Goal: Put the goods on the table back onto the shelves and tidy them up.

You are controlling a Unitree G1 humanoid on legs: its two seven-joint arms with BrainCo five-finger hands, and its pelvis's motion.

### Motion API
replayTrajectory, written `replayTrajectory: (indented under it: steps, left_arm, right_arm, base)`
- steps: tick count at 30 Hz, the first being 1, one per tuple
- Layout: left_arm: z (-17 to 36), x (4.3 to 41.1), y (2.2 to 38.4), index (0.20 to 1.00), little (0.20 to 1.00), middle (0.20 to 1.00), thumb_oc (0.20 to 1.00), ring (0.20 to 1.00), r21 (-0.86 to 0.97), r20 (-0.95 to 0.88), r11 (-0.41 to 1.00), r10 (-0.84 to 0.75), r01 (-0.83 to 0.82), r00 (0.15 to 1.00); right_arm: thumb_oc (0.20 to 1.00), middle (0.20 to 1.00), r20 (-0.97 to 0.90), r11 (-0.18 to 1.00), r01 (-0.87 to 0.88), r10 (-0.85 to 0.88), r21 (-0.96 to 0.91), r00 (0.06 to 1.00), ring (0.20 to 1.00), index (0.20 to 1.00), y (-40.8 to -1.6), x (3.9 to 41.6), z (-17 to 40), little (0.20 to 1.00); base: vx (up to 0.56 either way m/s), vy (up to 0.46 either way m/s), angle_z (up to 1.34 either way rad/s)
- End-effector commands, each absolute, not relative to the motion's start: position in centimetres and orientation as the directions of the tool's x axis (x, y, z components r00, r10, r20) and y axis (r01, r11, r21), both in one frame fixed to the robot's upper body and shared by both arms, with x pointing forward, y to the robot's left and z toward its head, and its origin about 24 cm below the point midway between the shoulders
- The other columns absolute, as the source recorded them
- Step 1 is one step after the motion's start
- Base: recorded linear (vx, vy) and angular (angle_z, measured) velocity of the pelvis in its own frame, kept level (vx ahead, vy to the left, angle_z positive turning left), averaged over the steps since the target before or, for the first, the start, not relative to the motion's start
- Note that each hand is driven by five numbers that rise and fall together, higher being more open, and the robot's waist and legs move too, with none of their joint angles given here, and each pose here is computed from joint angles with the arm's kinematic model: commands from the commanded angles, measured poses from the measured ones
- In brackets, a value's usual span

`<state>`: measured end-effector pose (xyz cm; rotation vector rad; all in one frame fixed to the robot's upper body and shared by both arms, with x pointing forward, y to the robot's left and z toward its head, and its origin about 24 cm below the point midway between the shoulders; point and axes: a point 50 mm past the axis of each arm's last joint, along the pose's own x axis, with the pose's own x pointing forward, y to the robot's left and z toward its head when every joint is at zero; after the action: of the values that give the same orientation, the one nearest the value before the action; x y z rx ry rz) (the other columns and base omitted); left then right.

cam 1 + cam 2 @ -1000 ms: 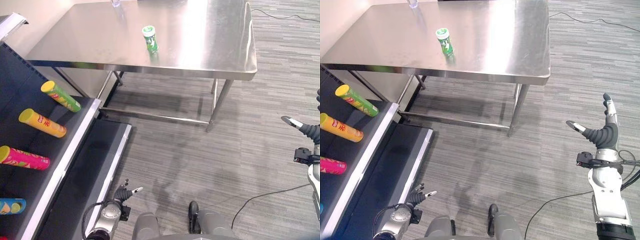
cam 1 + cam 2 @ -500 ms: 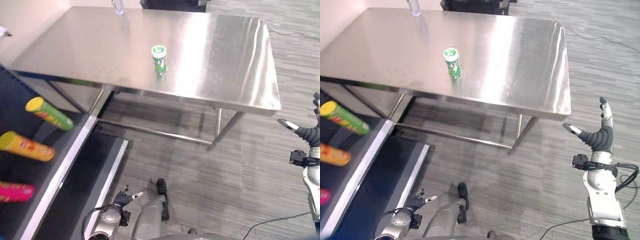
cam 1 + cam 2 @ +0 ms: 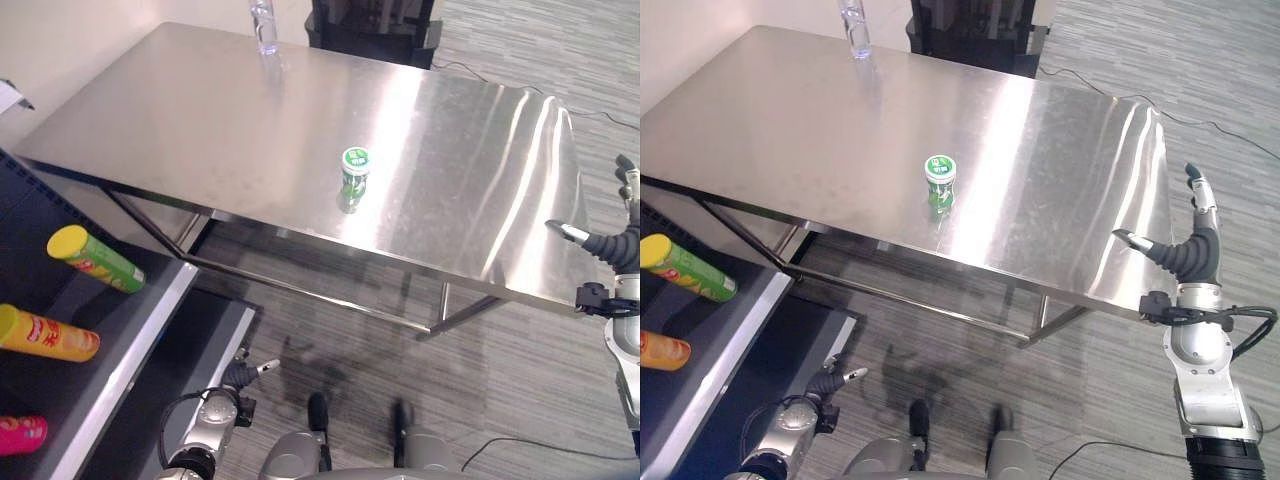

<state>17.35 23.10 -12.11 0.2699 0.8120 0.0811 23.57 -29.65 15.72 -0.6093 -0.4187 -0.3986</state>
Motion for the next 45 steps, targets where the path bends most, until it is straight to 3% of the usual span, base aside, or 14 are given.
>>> replayTrajectory:
  steps: [1, 12, 23, 32, 37, 45]
  left_arm:
    - [-11.1, 18.5, 24.1, 1.0, 1.0, 1.0, 1.0, 1.0, 0.286, -0.659, 0.958, 0.192, 0.006, 0.727]
    - [-12.3, 16.1, 24.8, 1.0, 1.0, 1.0, 1.0, 1.0, 0.297, -0.724, 0.954, 0.191, 0.049, 0.663]
    - [-13.0, 14.6, 24.5, 1.0, 1.0, 1.0, 1.0, 1.0, 0.273, -0.75, 0.961, 0.19, 0.036, 0.634]
    - [-13.9, 13.4, 22.9, 1.0, 1.0, 1.0, 1.0, 1.0, 0.23, -0.784, 0.971, 0.149, 0.059, 0.603]
    - [-14.8, 12.2, 21.5, 1.0, 1.0, 1.0, 1.0, 1.0, 0.208, -0.824, 0.968, 0.098, 0.137, 0.558]
    - [-14.8, 12.0, 21.5, 1.0, 1.0, 1.0, 1.0, 1.0, 0.215, -0.826, 0.962, 0.088, 0.167, 0.557]
  right_arm:
    - [1.0, 1.0, 0.589, 0.737, 0.522, -0.209, -0.43, 0.781, 1.0, 1.0, -31.0, 23.6, 18.9, 1.0]
    - [1.0, 1.0, 0.41, 0.746, 0.294, -0.031, -0.597, 0.911, 1.0, 1.0, -29.9, 25.8, 17.6, 1.0]
    - [1.0, 1.0, 0.313, 0.742, 0.072, 0.19, -0.667, 0.93, 1.0, 1.0, -26.9, 29.0, 19.0, 1.0]
    - [1.0, 1.0, 0.239, 0.702, 0.019, 0.216, -0.712, 0.947, 1.0, 1.0, -26.2, 31.5, 19.1, 1.0]
    - [1.0, 1.0, 0.179, 0.656, 0.066, 0.107, -0.752, 0.978, 1.0, 1.0, -28.8, 32.4, 18.9, 1.0]
    - [1.0, 1.0, 0.099, 0.585, 0.023, 0.097, -0.81, 0.99, 1.0, 1.0, -29.0, 33.1, 18.1, 1.0]
  base:
    - [0.11, -0.069, 1.04]
    - [0.09, -0.148, 0.82]
    - [0.07, -0.214, 0.43]
    - [0.01, -0.112, 0.31]
    - [-0.03, 0.064, 0.58]
    - [0.03, 0.075, 0.16]
